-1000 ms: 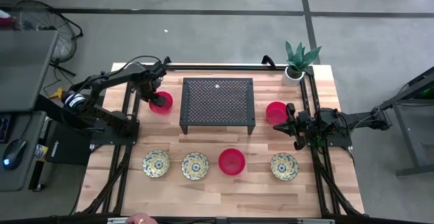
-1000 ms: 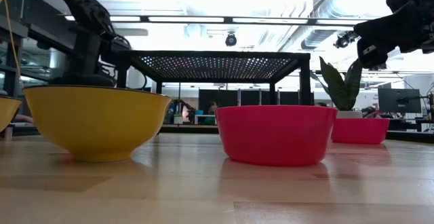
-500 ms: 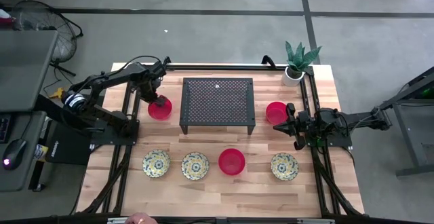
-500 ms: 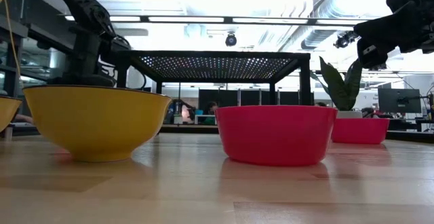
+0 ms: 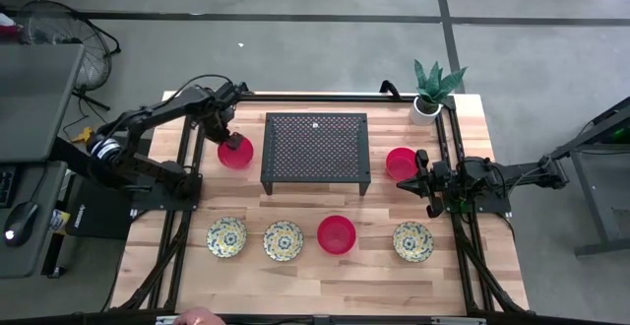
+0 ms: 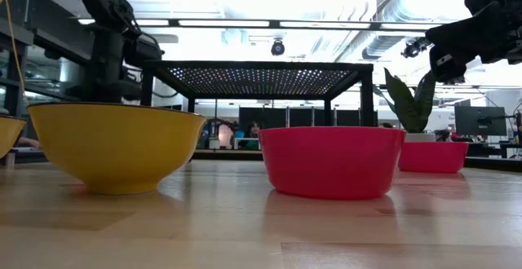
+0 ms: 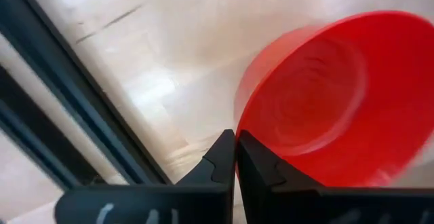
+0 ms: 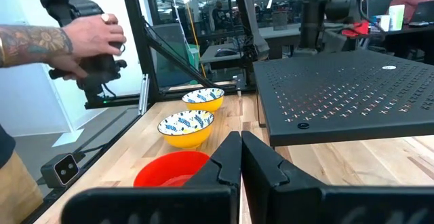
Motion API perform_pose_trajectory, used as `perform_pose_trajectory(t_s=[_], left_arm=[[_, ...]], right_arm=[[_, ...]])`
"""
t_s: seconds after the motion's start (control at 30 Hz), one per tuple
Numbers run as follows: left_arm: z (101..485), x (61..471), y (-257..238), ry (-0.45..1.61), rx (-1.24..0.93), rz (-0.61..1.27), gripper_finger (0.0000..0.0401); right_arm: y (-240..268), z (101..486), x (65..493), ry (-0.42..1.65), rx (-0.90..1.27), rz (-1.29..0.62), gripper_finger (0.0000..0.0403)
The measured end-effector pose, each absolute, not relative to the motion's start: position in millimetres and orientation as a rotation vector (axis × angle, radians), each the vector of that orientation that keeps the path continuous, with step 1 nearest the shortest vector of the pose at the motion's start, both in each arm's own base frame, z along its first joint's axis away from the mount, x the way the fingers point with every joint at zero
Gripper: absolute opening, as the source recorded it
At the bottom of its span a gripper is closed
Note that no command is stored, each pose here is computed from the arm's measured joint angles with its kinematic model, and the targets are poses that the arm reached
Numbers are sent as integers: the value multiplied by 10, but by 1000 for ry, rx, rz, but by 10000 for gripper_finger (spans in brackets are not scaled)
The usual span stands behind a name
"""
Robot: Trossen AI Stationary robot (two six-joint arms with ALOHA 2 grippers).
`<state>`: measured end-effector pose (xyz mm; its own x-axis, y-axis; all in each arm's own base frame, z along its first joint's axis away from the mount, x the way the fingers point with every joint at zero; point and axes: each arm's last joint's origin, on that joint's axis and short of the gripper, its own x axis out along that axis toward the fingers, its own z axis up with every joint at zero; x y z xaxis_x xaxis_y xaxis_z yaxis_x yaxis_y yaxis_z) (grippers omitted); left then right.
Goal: Pick & Place Mini bowls
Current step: Put the top left red bowl on the shelf
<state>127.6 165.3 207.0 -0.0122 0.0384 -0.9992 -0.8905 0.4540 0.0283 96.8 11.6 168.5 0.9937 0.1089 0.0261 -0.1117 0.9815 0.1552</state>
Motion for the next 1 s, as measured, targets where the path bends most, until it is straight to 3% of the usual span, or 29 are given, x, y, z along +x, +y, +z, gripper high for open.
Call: perform_pose_trajectory(t_s=[1.0], left_arm=[[3409,1243,1701,1068,-785,752,0]], right_arm=[[117,1686,968,-18,157,111,0]])
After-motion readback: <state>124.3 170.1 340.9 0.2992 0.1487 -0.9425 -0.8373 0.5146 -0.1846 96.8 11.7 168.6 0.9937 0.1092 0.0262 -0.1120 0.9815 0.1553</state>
